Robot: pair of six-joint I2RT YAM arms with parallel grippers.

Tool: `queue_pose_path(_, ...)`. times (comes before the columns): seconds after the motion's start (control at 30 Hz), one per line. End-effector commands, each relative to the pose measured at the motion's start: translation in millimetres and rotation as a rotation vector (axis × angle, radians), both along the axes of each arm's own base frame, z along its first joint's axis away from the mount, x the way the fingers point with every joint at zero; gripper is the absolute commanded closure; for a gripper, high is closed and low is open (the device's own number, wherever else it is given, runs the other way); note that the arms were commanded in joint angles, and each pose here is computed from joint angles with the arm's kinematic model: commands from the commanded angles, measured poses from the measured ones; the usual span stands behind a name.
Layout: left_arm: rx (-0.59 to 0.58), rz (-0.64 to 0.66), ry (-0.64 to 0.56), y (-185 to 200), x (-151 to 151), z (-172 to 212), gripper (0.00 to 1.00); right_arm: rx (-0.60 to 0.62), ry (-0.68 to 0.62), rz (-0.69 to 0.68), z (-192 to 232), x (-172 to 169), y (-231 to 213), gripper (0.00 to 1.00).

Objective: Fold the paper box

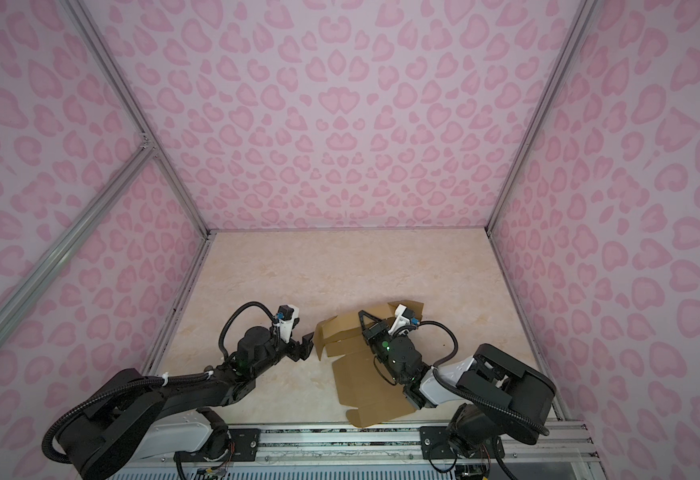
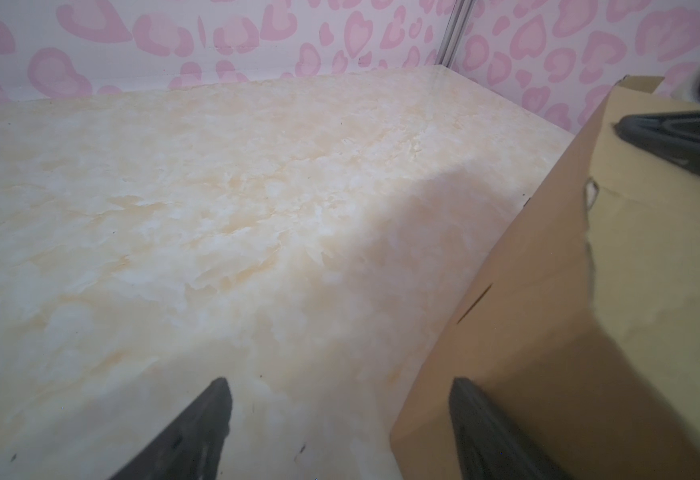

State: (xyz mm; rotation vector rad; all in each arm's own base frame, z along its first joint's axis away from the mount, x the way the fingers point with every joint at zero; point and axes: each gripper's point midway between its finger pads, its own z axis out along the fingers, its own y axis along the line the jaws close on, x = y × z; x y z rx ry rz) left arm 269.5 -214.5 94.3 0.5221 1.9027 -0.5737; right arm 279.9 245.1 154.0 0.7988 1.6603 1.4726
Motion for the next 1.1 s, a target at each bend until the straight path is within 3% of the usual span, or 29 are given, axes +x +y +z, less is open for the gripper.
queue_pose_path(0.0, -0.024, -0.053, -0.053, -9, -5, 12, 0.15, -0.044, 0.032, 0.012, -15, -3, 0, 0.93)
queue_pose_path(0.43, -0.026, -0.137, -0.077, -36, -23, 22, 0.14, -0.044, 0.002, 0.021, -9, -7, -3, 0.93)
queue_pose_path(0.87, 0.017, -0.079, -0.132, -20, -23, 24, 0.11, -0.041, -0.063, 0.062, -2, -25, -13, 0.94)
queue_pose_path(1.07, 0.039, -0.131, -0.140, -25, -29, 21, 0.12, -0.022, -0.066, 0.089, -4, -32, -15, 0.94)
